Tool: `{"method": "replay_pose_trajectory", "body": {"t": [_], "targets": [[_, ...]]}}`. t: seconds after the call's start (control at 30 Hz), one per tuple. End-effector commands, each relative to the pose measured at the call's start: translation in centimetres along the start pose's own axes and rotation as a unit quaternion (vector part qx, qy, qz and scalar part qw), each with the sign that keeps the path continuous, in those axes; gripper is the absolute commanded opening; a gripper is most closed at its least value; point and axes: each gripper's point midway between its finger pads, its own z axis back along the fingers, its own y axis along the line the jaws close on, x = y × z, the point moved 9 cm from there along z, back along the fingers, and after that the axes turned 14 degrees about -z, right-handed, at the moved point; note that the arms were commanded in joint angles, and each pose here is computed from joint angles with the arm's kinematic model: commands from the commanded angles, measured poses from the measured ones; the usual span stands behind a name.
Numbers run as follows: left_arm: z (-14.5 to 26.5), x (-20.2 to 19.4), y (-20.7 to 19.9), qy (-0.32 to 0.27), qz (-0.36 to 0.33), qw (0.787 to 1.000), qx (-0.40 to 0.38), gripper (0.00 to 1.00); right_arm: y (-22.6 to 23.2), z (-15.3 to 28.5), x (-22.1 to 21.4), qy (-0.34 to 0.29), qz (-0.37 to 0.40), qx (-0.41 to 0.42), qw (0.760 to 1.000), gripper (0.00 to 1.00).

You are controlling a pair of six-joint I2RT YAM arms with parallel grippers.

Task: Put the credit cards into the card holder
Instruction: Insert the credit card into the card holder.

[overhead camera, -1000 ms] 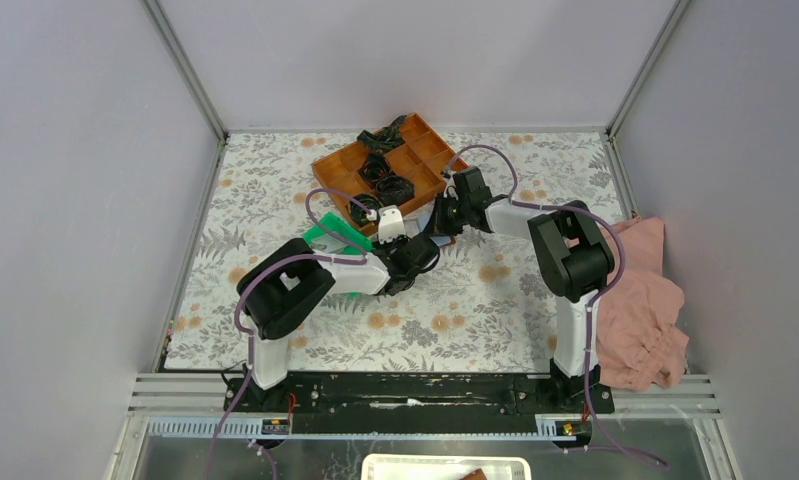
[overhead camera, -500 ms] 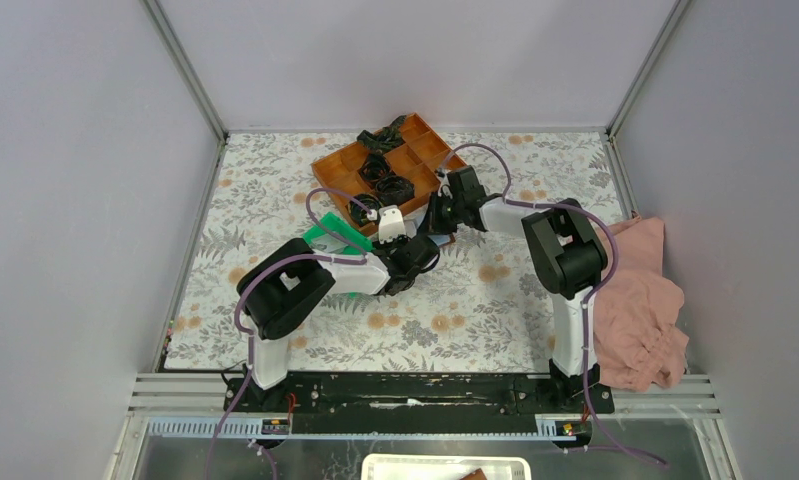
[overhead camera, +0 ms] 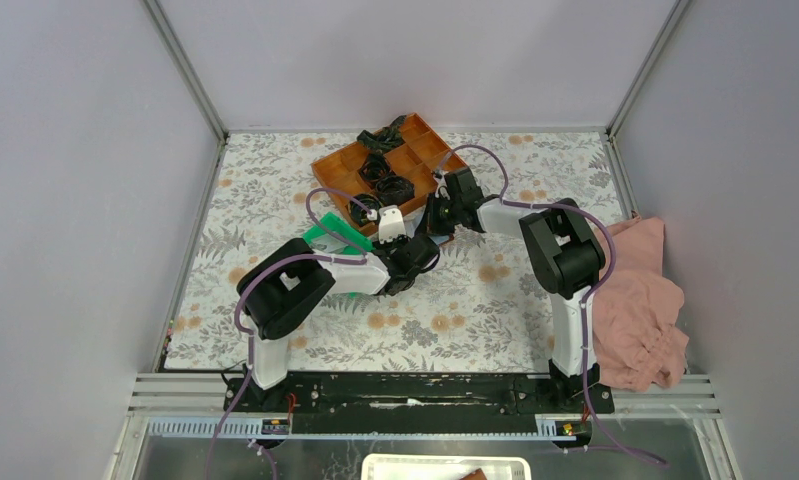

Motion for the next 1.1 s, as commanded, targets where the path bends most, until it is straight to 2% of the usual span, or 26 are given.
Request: {"method": "replay_pose_trajectory", "body": {"t": [0.0,0.4,0.77,1.07], "targets": [[-1.2,-6.3,4.3,0.112,-0.120,0.985,0.058,0.13,1.1,0.2,0.1,-0.005,0.017,-0.005,1.000,0.00],[-1.2,-6.1,4.0,0.109,-0.118,0.986,0.049,0.13,1.8,-0.9,-1.3,0.021,0.002,0.029,0.999,0.00],[-1.0,-5.4,3.7,0.101,-0.118,0.987,0.042,0.13,3.0,-0.1,-1.5,0.014,0.020,0.027,0.999,0.00],[0.0,-3.5,3.6,0.087,-0.115,0.989,0.032,0.27,3.3,2.3,-0.3,-0.042,0.054,-0.021,0.997,0.14]]}}
